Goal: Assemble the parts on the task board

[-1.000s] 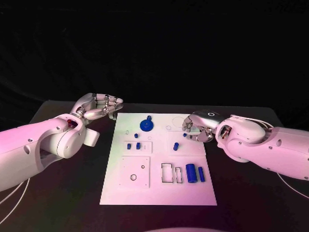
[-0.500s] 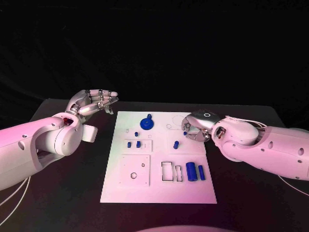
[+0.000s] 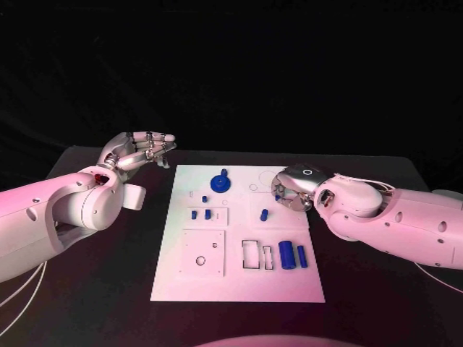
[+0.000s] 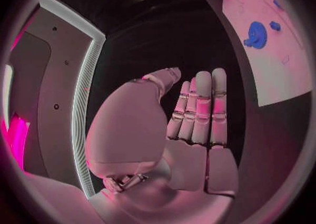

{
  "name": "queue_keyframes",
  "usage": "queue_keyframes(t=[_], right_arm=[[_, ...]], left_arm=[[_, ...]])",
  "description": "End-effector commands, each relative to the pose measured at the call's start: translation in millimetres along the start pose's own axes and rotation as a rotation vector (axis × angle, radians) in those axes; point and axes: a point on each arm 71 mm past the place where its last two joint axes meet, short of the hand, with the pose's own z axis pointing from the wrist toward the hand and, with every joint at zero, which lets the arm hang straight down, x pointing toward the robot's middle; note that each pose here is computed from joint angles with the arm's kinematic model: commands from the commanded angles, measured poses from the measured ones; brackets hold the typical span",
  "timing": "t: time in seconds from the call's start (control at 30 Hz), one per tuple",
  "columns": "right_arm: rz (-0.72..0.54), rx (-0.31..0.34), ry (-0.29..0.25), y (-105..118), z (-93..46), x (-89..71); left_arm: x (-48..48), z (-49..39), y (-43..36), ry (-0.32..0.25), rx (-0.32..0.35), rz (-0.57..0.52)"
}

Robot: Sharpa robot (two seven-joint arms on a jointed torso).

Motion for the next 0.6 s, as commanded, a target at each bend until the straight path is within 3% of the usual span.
queue_keyframes(t=[0.03, 0.6], right_arm=[[-0.009, -0.010, 0.035, 3.3, -0.7, 7.8], [0.012, -0.012, 0.021, 7.9, 2.3, 7.9]], left_arm=[[-0.7, 0.5, -1.3, -0.008, 0.006, -0.012], [-0.4, 1.0, -0.5, -0.002, -0.003, -0.017]])
